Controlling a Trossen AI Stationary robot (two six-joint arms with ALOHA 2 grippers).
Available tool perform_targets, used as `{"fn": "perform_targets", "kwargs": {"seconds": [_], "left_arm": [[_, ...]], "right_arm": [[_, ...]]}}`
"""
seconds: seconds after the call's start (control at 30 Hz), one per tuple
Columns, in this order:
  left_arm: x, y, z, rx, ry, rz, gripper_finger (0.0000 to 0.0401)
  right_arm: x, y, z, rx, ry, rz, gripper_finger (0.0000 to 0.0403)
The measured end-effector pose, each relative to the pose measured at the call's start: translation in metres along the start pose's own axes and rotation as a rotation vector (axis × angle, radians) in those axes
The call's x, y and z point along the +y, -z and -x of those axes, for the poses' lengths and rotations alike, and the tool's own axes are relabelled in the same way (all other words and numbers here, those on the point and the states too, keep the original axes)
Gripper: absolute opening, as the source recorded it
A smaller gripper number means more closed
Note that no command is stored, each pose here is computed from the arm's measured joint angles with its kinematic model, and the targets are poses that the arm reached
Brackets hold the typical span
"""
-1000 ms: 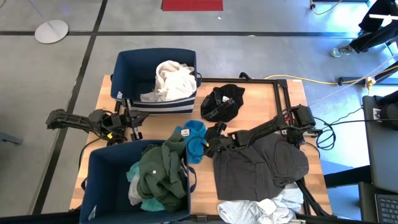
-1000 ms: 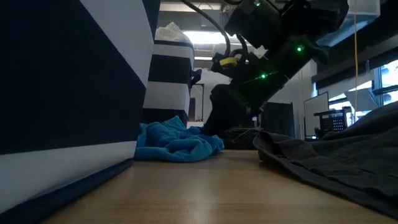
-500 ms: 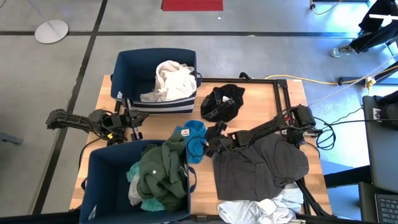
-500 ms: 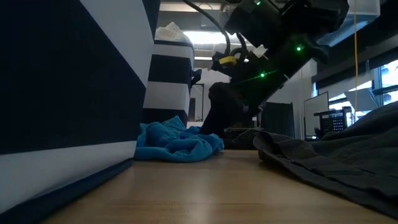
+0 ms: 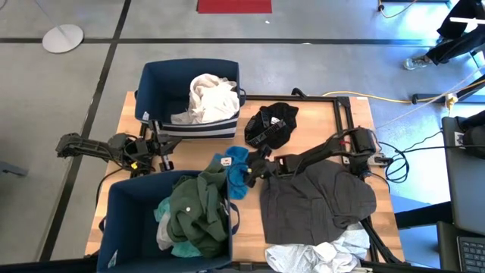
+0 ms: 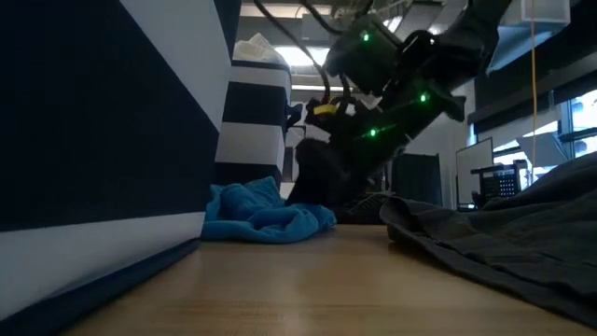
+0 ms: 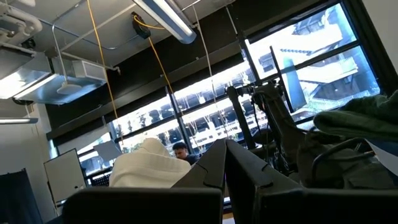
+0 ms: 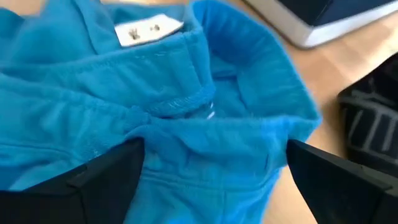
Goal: Sort clothes
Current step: Put the blue shorts into the bottom blue laundry bin
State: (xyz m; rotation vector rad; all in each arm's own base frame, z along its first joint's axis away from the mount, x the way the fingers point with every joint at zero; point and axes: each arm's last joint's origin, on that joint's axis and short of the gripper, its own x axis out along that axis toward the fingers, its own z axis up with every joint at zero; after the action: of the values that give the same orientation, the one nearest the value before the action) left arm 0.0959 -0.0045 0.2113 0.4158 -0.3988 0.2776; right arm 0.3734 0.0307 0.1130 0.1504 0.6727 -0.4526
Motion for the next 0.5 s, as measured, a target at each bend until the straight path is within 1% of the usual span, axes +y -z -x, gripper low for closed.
{"fn": "perform_targets", "kwargs": {"seconds": [0.17, 0.37, 0.43, 0.5], "left_arm": [[0.000, 0.000, 0.000, 0.000, -0.001, 0.000, 0.0000], [0.000, 0.000, 0.000, 0.000, -0.001, 0.000, 0.0000], [0.000, 0.000, 0.000, 0.000, -0.001, 0.001, 0.0000], [0.000, 0.000, 0.000, 0.000, -0.001, 0.001, 0.0000]], "right_arm": [[0.004, 0.011, -0.015, -0.011, -0.001, -0.020, 0.0390], [0.003, 0.021, -0.021, 0.028, 0.017, -0.026, 0.0389], [0.003, 0.022, -0.021, 0.033, 0.018, -0.024, 0.0378], [0.003, 0.022, -0.022, 0.038, 0.013, -0.023, 0.0355]]}}
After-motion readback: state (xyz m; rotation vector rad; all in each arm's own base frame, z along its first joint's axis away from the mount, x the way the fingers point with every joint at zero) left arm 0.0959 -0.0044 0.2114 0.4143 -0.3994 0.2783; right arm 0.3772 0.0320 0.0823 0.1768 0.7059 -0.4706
